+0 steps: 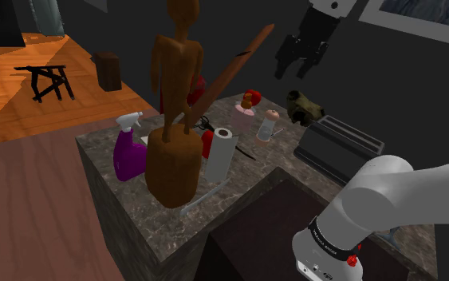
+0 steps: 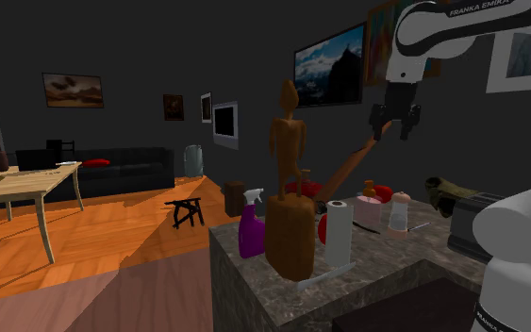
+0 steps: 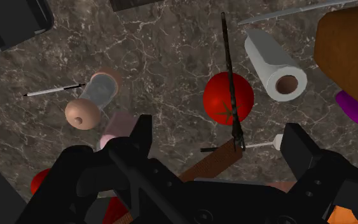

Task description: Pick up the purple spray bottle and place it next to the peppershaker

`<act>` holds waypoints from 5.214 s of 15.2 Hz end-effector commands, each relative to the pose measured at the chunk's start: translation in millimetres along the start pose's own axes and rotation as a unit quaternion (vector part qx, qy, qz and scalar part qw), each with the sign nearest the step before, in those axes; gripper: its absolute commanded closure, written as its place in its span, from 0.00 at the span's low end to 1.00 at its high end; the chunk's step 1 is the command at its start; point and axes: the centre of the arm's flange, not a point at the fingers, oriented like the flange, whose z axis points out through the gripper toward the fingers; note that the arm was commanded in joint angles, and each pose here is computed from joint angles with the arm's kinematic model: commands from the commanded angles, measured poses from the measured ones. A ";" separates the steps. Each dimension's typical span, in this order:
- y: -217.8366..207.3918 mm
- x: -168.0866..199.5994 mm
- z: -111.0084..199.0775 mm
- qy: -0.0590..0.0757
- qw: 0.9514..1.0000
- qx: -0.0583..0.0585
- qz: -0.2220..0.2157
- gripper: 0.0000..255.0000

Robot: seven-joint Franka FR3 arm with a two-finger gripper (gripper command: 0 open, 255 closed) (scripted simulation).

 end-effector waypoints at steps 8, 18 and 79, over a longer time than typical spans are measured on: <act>-63.5 24.7 60.3 -0.038 0.995 0.015 0.092 0.00; -148.0 71.4 147.2 -0.092 0.970 0.036 0.220 0.00; -291.7 192.0 274.8 -0.189 0.868 0.073 0.453 1.00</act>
